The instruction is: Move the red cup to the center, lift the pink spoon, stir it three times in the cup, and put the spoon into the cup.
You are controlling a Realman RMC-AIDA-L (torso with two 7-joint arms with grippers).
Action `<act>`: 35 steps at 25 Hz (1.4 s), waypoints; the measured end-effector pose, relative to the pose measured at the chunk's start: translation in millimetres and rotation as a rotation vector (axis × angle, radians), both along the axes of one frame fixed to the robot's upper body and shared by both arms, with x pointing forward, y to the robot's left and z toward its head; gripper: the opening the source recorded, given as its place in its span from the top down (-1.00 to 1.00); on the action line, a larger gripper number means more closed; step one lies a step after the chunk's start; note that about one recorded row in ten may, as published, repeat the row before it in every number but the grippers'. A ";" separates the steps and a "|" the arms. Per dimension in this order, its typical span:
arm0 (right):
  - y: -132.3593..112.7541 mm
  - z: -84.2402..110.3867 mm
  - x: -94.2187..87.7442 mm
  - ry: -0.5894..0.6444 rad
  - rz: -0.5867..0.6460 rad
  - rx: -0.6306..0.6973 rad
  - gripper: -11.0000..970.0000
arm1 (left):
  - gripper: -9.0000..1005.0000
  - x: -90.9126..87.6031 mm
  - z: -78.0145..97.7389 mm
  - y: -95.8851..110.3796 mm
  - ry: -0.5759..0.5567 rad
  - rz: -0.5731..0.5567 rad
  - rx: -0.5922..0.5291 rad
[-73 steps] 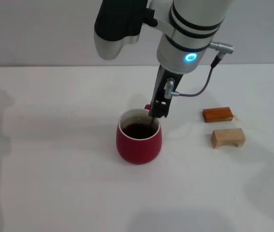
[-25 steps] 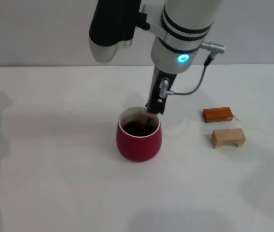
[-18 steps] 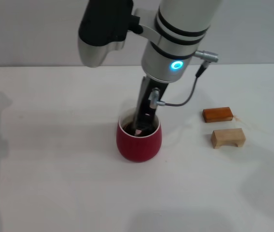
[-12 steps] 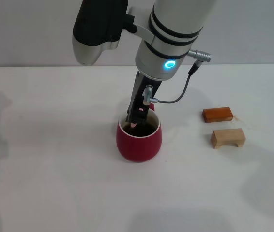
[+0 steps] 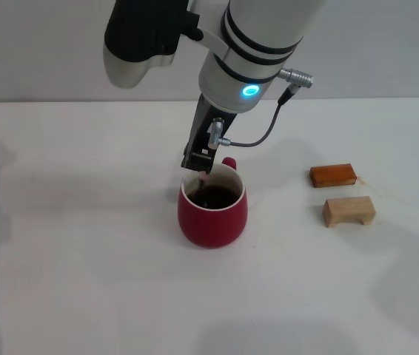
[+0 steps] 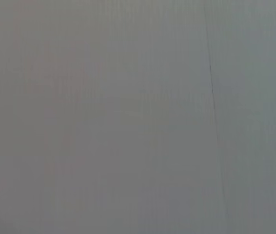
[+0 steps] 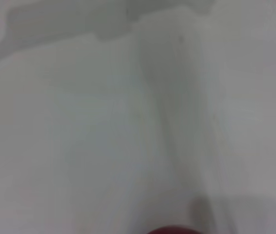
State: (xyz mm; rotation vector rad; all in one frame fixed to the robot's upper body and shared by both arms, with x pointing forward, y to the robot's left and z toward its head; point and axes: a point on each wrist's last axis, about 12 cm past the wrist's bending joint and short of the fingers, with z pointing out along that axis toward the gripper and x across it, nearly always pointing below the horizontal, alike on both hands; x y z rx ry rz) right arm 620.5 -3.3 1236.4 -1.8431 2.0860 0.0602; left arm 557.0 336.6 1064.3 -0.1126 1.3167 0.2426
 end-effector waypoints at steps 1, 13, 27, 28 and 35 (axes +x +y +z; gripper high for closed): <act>1.1 -0.4 -0.1 -0.010 0.005 -0.005 0.73 | 0.98 0.1 0.1 0.0 0.000 -0.001 0.001; 4.9 8.0 -0.1 -0.111 0.010 0.149 0.37 | 0.98 -1.3 0.0 0.2 -0.005 -0.002 0.004; -64.0 -21.1 0.2 -0.736 -0.220 0.839 0.30 | 0.99 -8.3 -3.2 4.2 -0.009 0.000 -0.022; -70.3 -24.9 -1.8 -0.785 -0.246 0.880 0.30 | 0.99 -8.2 -3.1 4.3 -0.009 0.000 -0.022; -124.8 -54.8 -13.1 -1.015 -0.515 1.227 0.30 | 0.99 -7.8 -3.7 1.8 -0.002 -0.017 -0.007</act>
